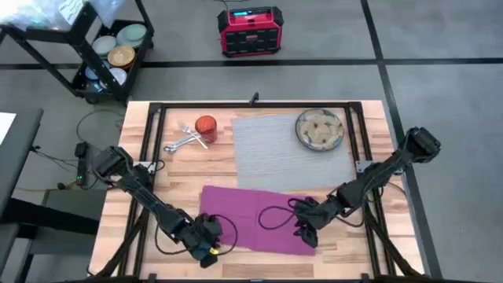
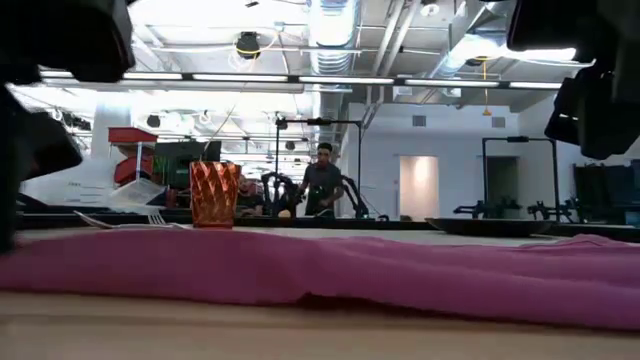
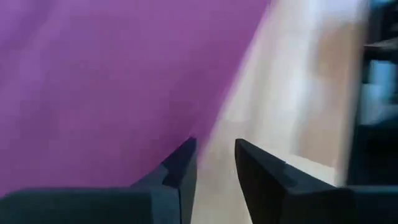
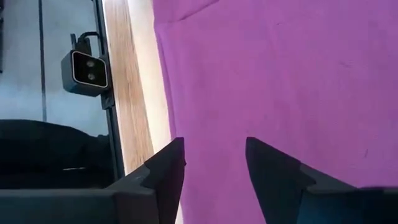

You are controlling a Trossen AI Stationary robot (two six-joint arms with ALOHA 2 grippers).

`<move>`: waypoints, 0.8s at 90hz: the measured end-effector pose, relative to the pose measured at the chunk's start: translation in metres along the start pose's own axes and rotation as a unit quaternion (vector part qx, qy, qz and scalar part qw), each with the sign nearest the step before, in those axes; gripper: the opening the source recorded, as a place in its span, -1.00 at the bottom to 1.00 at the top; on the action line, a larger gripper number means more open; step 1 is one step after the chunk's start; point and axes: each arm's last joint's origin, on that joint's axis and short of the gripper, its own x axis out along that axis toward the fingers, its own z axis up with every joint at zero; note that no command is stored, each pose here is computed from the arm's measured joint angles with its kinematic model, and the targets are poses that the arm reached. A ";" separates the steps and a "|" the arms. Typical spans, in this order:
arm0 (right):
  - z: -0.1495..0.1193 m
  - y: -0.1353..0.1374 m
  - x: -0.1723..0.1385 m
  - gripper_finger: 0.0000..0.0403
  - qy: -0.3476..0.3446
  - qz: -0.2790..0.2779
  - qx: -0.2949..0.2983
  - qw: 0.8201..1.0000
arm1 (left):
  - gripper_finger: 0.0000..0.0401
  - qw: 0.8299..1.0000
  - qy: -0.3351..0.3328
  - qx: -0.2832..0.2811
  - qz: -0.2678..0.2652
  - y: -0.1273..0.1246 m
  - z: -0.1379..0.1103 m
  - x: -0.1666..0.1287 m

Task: Set table place
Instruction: Fold the purple napkin

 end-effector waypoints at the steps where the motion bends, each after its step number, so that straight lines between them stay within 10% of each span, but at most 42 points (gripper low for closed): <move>1: 0.000 0.000 0.000 -0.24 0.000 0.000 0.000 1.000 | -0.54 1.000 0.001 0.000 0.002 0.000 0.000 0.000; 31: -0.003 -0.001 0.000 -0.25 0.009 -0.010 -0.002 1.000 | -0.54 0.999 -0.013 0.016 -0.032 -0.012 0.013 -0.024; 72: -0.006 -0.001 0.000 -0.25 0.016 -0.014 -0.001 1.000 | -0.54 0.993 0.075 0.047 0.072 -0.014 -0.024 -0.056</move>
